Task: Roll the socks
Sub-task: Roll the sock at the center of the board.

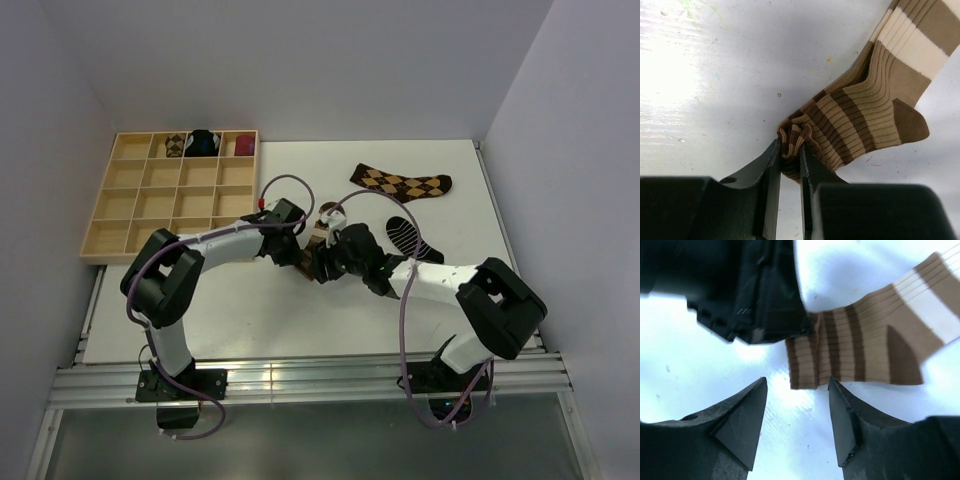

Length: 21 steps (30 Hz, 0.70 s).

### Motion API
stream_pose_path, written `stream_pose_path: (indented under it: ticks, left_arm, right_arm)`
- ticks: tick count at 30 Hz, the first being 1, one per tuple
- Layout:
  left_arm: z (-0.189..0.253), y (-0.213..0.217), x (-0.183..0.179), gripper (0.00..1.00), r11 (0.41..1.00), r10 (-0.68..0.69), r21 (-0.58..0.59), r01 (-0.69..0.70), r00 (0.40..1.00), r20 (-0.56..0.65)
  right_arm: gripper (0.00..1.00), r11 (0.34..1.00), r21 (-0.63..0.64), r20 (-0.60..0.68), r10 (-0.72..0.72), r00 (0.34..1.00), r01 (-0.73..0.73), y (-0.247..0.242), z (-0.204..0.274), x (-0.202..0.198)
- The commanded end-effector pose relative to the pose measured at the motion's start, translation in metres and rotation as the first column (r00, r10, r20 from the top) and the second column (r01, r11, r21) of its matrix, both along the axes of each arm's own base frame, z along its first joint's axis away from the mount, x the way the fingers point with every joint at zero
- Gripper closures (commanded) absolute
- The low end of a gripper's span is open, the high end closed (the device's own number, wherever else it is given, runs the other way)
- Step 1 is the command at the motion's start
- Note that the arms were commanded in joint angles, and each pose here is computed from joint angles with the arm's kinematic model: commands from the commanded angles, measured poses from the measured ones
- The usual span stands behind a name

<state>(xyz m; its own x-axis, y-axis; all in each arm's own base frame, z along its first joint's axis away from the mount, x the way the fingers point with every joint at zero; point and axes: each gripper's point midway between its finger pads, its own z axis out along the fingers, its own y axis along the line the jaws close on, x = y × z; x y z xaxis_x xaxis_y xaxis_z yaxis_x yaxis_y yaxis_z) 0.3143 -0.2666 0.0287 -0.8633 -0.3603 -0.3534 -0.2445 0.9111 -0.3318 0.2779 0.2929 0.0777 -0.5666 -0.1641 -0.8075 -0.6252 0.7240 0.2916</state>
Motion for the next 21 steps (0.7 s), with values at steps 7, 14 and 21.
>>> stream_pose_path:
  ticks: [7, 14, 21]
  left_arm:
    - [-0.016, 0.015, -0.008, 1.0, 0.995, -0.053, 0.082, 0.061, 0.994, -0.095]
    - [-0.016, 0.014, -0.008, 1.0, 0.994, -0.064, 0.079, 0.072, 0.993, -0.101]
    - [-0.017, 0.012, -0.009, 1.0, 0.995, -0.065, 0.07, 0.073, 0.992, -0.105]
  right_arm:
    - [0.39, 0.995, -0.093, 0.189, 0.042, 0.981, -0.025, 0.022, 0.005, 0.002]
    - [0.39, 0.988, -0.153, 0.21, 0.067, 0.975, -0.034, 0.032, -0.006, 0.0]
    - [0.39, 0.979, -0.198, 0.203, 0.079, 0.976, -0.038, 0.039, -0.019, 0.003]
